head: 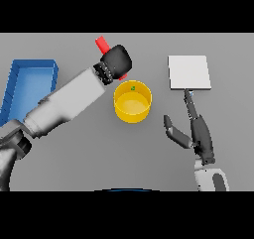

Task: Pick up the red beaker and tilt it to pour out 1 green nut into yellow bowl. Pick up the yellow bowl and place it on the metallic measuring scale.

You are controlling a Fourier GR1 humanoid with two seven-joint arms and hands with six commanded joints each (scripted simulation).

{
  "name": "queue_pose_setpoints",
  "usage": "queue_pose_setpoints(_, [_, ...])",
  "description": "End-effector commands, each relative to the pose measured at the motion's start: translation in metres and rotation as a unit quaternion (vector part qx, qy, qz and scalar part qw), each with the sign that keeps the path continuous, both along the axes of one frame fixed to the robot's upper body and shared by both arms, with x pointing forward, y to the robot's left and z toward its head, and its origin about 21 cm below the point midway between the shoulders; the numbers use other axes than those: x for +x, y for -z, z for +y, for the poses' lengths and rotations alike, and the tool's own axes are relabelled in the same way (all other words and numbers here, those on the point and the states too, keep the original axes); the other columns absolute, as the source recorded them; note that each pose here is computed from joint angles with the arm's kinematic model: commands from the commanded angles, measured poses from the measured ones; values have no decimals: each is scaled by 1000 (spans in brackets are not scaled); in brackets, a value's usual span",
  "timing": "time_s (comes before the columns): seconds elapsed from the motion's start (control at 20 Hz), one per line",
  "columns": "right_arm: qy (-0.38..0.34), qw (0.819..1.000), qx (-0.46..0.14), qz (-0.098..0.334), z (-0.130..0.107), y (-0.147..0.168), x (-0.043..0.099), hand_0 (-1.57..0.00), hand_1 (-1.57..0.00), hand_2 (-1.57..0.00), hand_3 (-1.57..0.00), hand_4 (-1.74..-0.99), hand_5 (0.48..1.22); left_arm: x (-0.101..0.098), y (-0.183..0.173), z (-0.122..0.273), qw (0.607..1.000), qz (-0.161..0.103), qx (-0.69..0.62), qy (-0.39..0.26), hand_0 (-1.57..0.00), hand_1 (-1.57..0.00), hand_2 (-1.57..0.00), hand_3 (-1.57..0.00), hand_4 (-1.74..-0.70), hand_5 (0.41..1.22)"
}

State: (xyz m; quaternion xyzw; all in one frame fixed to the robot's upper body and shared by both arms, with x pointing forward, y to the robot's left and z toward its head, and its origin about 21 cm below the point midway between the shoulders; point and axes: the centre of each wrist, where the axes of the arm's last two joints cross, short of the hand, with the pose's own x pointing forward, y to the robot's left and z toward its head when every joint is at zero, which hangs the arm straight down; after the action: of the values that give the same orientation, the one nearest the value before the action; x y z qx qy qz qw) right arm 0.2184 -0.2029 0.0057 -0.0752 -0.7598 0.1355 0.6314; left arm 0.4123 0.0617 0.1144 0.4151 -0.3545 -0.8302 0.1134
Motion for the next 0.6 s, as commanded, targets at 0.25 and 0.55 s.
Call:
queue_pose_setpoints(0.25, [9, 1000, 5, -1, 3, 0, -2, 1, 1, 1, 1, -1065, 684, -11, 18, -15, 996, -46, 49, 53, -1571, -1571, -1571, -1571, -1736, 1221])
queue_pose_setpoints(0.55, [8, 1000, -4, -3, 5, 5, -4, 1, 1, 1, 1, -1063, 673, -12, 7, -32, 980, -78, 161, 92, -1571, -1571, -1571, -1571, -1733, 1221])
